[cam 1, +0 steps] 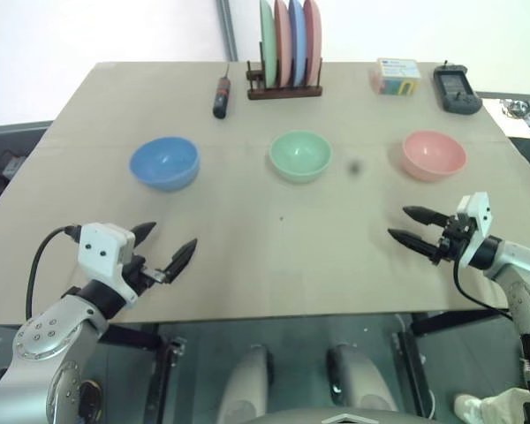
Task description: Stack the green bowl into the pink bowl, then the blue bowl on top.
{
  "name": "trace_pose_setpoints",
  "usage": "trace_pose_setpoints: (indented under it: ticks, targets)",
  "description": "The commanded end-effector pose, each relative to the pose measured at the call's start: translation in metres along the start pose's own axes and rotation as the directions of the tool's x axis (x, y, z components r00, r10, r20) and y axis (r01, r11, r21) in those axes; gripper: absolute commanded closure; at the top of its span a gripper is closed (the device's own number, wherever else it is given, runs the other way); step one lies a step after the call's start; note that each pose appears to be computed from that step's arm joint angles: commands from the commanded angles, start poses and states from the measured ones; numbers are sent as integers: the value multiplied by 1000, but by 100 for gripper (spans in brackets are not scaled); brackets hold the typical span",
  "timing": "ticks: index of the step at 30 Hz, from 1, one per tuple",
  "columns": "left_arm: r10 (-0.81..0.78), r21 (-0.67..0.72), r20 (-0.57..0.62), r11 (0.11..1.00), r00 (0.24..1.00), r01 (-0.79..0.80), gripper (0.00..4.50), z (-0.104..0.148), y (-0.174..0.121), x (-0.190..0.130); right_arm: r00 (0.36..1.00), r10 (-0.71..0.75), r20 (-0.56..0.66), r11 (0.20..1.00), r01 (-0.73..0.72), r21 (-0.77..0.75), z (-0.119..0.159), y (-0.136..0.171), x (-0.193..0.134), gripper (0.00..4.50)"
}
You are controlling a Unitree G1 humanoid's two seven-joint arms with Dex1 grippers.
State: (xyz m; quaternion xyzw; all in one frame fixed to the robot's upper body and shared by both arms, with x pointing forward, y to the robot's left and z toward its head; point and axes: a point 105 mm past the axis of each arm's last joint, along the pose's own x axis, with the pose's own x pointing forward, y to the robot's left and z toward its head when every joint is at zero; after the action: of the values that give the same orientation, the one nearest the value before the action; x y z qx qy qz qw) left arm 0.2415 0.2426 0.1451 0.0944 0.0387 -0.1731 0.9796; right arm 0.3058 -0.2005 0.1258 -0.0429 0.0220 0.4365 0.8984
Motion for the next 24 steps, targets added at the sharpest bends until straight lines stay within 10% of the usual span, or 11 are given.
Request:
trace_pose_setpoints:
  ticks: [1, 24]
  targets:
    - [-15, 46, 68, 999, 998, 12, 0, 18, -3, -3, 1000, -8, 26, 999, 9, -41, 12, -4, -4, 92]
    - [-63, 30, 114, 998, 991, 60, 0, 23, -14, 1, 1000, -5, 4, 999, 5, -54, 13, -2, 2, 92]
